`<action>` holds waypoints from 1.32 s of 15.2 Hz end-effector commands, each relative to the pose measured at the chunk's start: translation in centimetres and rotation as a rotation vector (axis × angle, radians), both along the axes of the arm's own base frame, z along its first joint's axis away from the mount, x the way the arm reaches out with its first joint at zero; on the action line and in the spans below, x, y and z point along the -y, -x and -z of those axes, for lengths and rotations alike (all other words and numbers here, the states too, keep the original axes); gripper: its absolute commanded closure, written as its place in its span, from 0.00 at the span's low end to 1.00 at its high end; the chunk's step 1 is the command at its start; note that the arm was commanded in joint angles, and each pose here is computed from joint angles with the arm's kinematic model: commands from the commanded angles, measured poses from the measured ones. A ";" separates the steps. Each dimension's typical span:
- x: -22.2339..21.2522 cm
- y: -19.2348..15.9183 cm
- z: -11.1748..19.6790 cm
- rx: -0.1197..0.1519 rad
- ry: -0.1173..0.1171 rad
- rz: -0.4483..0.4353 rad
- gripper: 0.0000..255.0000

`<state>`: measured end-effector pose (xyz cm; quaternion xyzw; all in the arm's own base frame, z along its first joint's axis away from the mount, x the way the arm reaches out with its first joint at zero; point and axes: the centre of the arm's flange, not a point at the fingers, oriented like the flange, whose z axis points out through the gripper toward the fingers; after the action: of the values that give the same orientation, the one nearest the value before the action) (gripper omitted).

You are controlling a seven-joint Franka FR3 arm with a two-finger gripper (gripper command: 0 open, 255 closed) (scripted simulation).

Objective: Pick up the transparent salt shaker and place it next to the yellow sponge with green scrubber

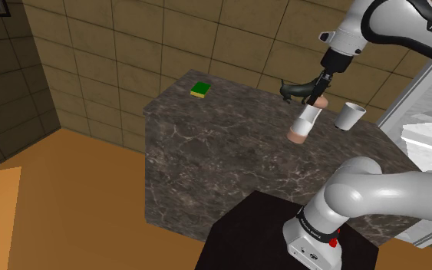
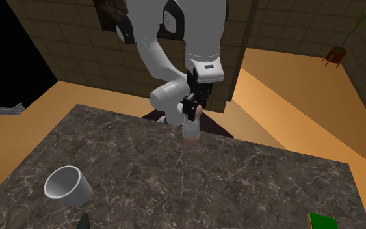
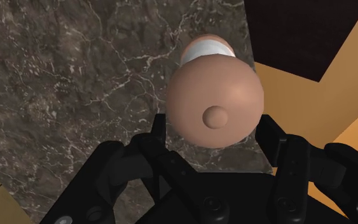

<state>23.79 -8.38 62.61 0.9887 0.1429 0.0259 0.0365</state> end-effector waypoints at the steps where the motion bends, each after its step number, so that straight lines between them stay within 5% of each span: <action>1: 0.1 0.1 -1.1 0.000 0.000 0.000 1.00; 20: 0.1 0.1 -11.1 0.000 0.000 0.000 1.00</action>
<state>23.79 -8.39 73.08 0.9887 0.1429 0.0259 0.0366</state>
